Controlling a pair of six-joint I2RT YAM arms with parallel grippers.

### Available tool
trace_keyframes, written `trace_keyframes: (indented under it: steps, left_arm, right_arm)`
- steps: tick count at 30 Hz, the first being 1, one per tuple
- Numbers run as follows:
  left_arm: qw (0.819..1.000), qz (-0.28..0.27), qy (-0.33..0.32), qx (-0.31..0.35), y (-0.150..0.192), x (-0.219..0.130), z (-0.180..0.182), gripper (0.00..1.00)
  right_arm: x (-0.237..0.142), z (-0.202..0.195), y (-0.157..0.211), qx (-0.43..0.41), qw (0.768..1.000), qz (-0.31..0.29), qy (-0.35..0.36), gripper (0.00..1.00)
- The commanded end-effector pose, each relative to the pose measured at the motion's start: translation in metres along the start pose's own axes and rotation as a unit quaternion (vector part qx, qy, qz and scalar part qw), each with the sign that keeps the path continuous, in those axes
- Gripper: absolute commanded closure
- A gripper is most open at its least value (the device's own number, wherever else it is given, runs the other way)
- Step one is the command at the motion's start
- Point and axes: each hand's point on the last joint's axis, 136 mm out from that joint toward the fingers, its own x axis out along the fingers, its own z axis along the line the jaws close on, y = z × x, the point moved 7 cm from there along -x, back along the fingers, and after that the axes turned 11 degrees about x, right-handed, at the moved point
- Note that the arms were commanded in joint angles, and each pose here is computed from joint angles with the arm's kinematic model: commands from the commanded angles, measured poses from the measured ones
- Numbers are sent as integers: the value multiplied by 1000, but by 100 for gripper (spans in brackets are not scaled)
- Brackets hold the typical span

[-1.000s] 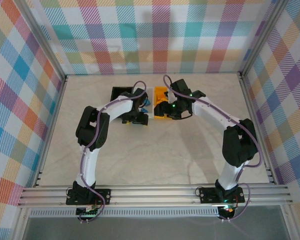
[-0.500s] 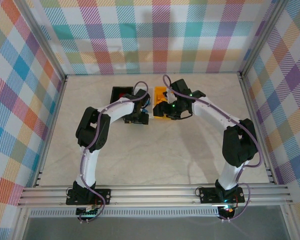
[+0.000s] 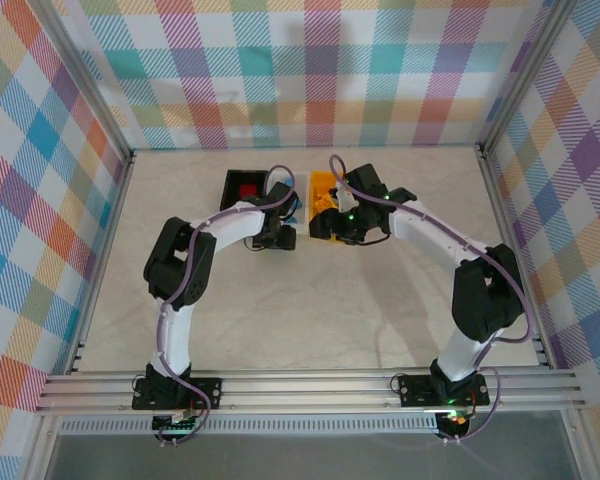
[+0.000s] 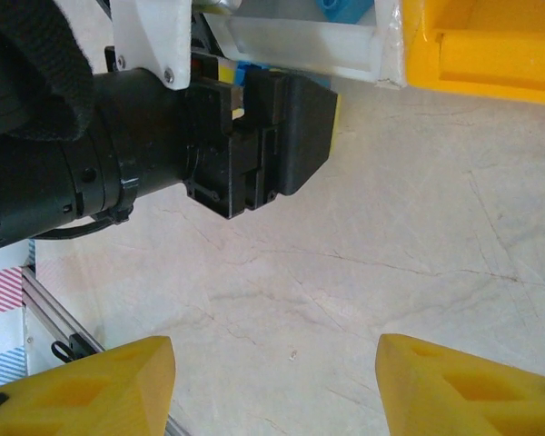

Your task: Sort the legos into containers by color

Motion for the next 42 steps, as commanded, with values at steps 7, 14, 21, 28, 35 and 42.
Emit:
trace_keyframes:
  steps: [7, 14, 21, 28, 35, 42]
  left_arm:
    - [998, -58, 30, -3, 4, -79, 0, 44]
    - [995, -98, 33, 2, -30, -116, -3, 43]
    - [994, -110, 16, 15, -83, -94, -12, 43]
    - [994, -108, -2, 4, -122, -70, -5, 39]
    - [993, -115, 0, -7, -137, -72, 2, 25]
    - [992, -125, 3, -8, -136, -93, 6, 15]
  right_arm:
    - [-10, 3, 0, 1, 1000, -23, -16, 40]
    - [-12, 5, -3, -2, 1000, -29, -11, 40]
    - [-26, 3, -3, -5, 999, -42, 3, 38]
    - [-51, -15, -3, 12, 998, -67, 7, 37]
    - [-74, -32, -6, 31, 995, -97, 10, 34]
    - [-89, -37, -13, 35, 992, -118, 10, 30]
